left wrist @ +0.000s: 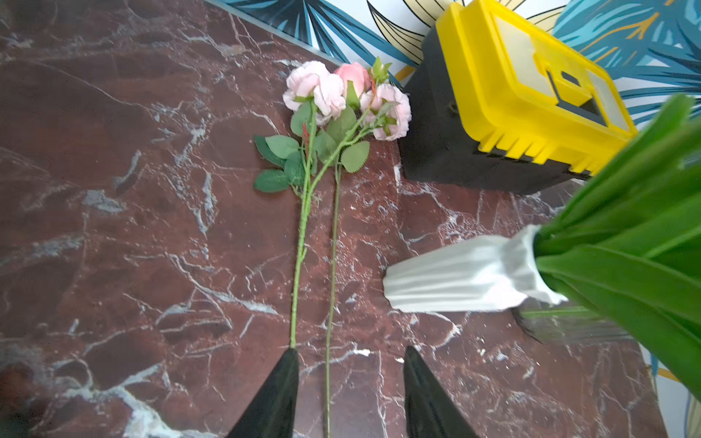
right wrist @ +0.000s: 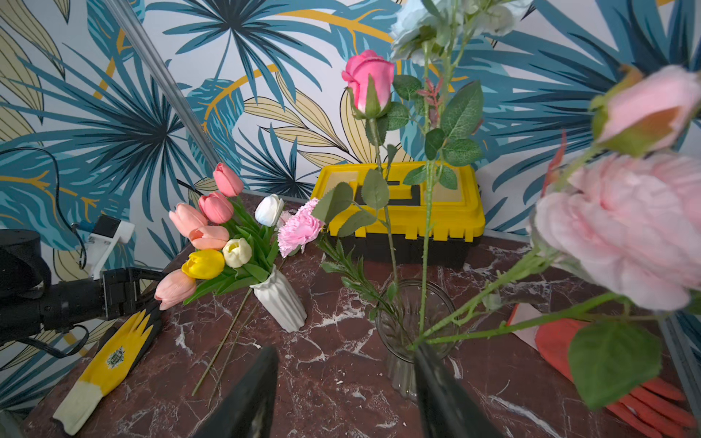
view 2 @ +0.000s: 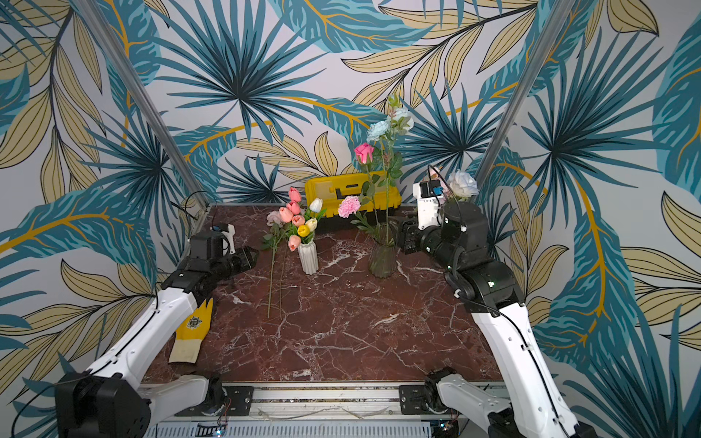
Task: Pick out pink flowers from the vase
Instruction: Pick up the flower from the vase.
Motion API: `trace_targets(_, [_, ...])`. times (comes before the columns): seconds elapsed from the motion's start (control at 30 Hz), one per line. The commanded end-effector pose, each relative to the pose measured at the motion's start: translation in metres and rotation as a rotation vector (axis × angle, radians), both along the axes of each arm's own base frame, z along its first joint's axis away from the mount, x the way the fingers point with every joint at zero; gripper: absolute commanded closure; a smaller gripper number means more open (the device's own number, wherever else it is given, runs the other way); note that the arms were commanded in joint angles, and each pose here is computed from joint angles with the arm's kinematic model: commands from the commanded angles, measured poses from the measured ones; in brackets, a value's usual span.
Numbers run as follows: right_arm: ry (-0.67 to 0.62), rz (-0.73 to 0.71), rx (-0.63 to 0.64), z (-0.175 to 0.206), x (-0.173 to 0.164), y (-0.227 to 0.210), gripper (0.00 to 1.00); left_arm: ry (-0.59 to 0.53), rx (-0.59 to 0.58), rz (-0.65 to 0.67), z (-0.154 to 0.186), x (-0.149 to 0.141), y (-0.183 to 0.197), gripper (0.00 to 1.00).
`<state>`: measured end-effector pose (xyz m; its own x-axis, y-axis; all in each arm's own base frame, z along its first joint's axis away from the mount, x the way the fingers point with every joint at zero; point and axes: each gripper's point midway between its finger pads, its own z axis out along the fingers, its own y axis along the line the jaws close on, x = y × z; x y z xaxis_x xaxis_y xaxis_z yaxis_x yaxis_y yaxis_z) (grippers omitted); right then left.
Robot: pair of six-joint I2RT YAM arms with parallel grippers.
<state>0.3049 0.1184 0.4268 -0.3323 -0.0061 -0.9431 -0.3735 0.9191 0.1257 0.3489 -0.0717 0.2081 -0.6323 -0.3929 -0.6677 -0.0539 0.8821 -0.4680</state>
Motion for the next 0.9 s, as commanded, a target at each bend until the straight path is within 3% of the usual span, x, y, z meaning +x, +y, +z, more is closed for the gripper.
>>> trace_targets(0.0, [-0.041, 0.156, -0.136, -0.016, 0.001, 0.019, 0.42, -0.033, -0.056, -0.047, 0.004, -0.019, -0.014, 0.53])
trace_targets(0.2, [-0.023, 0.187, -0.284, -0.049, 0.036, 0.026, 0.43, -0.059, -0.092, -0.093, 0.004, -0.053, -0.021, 0.51])
trace_targets(0.5, [0.041, 0.067, -0.294, -0.092, 0.101, 0.026, 0.53, -0.055, -0.051, -0.126, 0.004, -0.087, -0.027, 0.48])
trace_targets(0.77, [0.059, -0.004, -0.306, -0.112, 0.138, 0.024, 0.57, -0.073, 0.154, 0.016, 0.013, -0.096, 0.007, 0.47])
trace_targets(0.87, [0.058, -0.032, -0.311, -0.117, 0.147, 0.021, 0.59, -0.068, 0.174, 0.03, 0.014, -0.101, 0.011, 0.47])
